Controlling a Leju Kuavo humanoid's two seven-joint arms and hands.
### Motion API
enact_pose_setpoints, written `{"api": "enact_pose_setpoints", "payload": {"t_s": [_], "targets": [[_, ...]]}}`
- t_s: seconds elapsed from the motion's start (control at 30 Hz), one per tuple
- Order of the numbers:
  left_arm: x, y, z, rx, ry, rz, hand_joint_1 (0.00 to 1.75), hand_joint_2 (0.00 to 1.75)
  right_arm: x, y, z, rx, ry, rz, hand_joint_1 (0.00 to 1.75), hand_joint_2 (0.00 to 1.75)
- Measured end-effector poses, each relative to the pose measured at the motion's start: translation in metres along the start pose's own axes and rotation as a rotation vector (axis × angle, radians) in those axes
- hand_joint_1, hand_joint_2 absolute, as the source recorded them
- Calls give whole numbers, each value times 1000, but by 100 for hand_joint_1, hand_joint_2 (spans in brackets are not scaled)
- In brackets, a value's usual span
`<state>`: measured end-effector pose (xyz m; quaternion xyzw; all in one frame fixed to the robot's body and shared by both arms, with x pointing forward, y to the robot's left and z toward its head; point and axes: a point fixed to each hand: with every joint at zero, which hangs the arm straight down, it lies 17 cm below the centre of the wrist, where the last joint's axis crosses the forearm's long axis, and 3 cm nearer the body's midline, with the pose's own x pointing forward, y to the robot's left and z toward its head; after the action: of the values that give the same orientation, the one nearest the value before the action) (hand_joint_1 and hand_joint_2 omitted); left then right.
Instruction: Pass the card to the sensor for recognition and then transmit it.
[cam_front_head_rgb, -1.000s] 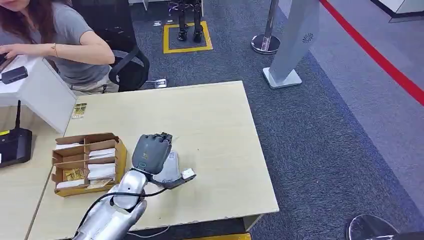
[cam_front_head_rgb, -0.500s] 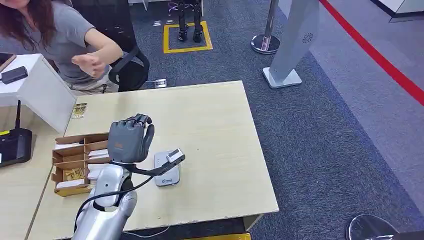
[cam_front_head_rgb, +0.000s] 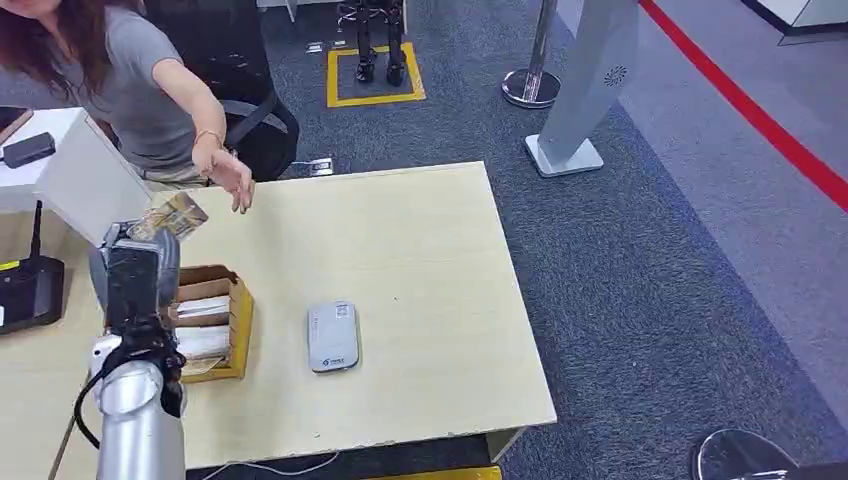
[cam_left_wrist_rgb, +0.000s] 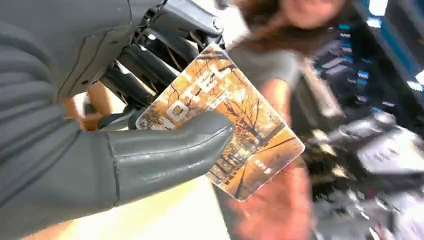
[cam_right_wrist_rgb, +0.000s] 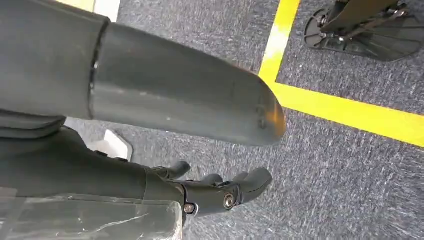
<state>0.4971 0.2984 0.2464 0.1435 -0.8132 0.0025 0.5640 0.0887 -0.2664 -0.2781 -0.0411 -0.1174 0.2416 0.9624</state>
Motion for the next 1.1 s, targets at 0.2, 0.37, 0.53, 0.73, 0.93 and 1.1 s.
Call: {"api": "enact_pose_setpoints", "payload": {"t_s": [0.2,0.37,0.53,0.73,0.93,1.1], "targets": [[-47,47,-2,80,102,33,175,175,4,-1,0,5,-2,3,0,0],[-64,55,2,97,141,46,175,175,4,-1,0,4,0,3,0,0],[-68,55,2,95,152,46,175,175,5,-1,0,5,0,0,0,0],[-69,54,1,93,153,42,175,175,5,-1,0,5,0,0,0,0],[-70,54,2,91,155,35,0,175,4,-1,0,6,0,0,0,0],[-70,54,2,90,156,20,0,175,4,-1,0,6,0,0,0,0]]}}
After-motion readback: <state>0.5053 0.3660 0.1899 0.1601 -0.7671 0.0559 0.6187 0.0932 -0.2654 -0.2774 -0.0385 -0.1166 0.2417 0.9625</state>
